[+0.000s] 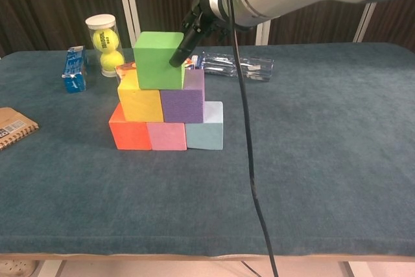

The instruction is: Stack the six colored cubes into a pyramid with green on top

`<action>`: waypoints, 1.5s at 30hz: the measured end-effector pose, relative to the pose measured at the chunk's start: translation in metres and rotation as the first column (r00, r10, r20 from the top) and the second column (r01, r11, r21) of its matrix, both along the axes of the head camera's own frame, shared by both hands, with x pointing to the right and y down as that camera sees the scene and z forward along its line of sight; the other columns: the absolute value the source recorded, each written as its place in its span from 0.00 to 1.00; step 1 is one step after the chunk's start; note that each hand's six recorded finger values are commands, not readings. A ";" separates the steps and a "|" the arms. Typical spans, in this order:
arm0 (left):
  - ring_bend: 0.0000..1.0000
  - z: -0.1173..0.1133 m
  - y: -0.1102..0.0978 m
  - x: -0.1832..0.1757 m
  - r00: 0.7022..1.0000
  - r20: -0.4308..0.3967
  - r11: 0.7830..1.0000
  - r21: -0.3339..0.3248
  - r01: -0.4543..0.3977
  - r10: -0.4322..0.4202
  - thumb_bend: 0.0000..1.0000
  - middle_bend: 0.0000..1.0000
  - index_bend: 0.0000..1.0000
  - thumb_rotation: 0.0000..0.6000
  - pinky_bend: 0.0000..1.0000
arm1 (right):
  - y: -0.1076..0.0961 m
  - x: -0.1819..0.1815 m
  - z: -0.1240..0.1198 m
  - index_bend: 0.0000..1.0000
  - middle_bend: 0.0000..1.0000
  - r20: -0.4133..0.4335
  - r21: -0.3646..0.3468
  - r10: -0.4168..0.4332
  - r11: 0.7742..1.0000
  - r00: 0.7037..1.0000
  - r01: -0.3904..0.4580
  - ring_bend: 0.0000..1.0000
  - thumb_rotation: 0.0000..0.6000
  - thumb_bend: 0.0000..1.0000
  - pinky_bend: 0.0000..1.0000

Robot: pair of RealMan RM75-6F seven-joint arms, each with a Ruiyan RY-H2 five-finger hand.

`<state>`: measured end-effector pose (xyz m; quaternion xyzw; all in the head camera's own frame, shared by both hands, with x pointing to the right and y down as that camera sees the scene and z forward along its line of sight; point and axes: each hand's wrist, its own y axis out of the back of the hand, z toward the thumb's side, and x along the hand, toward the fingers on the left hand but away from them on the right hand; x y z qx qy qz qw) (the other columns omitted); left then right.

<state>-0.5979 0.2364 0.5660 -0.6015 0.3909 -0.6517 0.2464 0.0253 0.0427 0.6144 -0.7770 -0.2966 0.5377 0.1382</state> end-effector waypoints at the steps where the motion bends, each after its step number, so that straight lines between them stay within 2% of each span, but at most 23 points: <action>1: 0.00 0.000 0.000 0.000 1.000 0.000 1.000 0.000 0.000 0.000 0.14 0.04 0.09 1.00 0.05 | 0.000 0.000 0.000 0.26 0.01 0.001 -0.002 -0.002 1.000 1.000 0.002 0.00 1.00 0.24 0.00; 8: 0.00 0.000 0.000 0.000 1.000 -0.001 1.000 0.002 0.000 0.000 0.14 0.04 0.09 1.00 0.05 | 0.001 0.000 0.001 0.21 0.00 -0.001 -0.007 -0.007 1.000 1.000 0.007 0.00 1.00 0.24 0.00; 18: 0.00 -0.001 -0.001 0.000 1.000 0.000 1.000 0.005 0.001 -0.001 0.14 0.04 0.09 1.00 0.05 | 0.000 0.004 -0.006 0.00 0.00 0.017 -0.010 -0.012 1.000 1.000 0.012 0.00 1.00 0.24 0.00; 24: 0.00 -0.005 -0.003 0.003 1.000 -0.008 1.000 0.020 -0.003 0.003 0.14 0.04 0.09 1.00 0.05 | 0.000 0.018 -0.019 0.00 0.00 0.024 0.008 -0.019 1.000 1.000 0.019 0.00 1.00 0.24 0.00; 27: 0.00 -0.012 -0.006 0.007 1.000 -0.022 0.998 0.054 -0.008 0.009 0.14 0.04 0.09 1.00 0.05 | -0.001 0.033 -0.030 0.00 0.00 0.021 0.033 -0.032 0.999 0.999 0.032 0.00 1.00 0.24 0.00; 33: 0.00 -0.040 -0.011 0.025 0.997 -0.061 0.988 0.148 -0.033 0.042 0.14 0.00 0.07 1.00 0.05 | 0.000 0.089 -0.048 0.00 0.00 -0.055 0.152 -0.063 0.986 0.997 0.070 0.00 1.00 0.24 0.00; 38: 0.00 -0.049 -0.005 0.039 0.996 0.005 0.982 0.168 -0.090 0.090 0.14 0.00 0.05 1.00 0.05 | 0.013 0.152 -0.054 0.00 0.00 -0.152 0.266 -0.088 0.956 0.985 0.126 0.00 1.00 0.24 0.00; 42: 0.00 -0.048 0.006 0.049 0.988 0.098 0.974 0.185 -0.132 0.115 0.13 0.00 0.03 1.00 0.05 | 0.037 0.208 -0.056 0.00 0.00 -0.242 0.342 -0.105 0.921 0.965 0.186 0.00 1.00 0.24 0.00; 45: 0.00 -0.038 0.020 0.061 0.983 0.141 0.970 0.200 -0.141 0.114 0.13 0.00 0.02 1.00 0.05 | 0.068 0.261 -0.055 0.00 0.00 -0.319 0.384 -0.083 0.899 0.944 0.209 0.00 1.00 0.24 0.00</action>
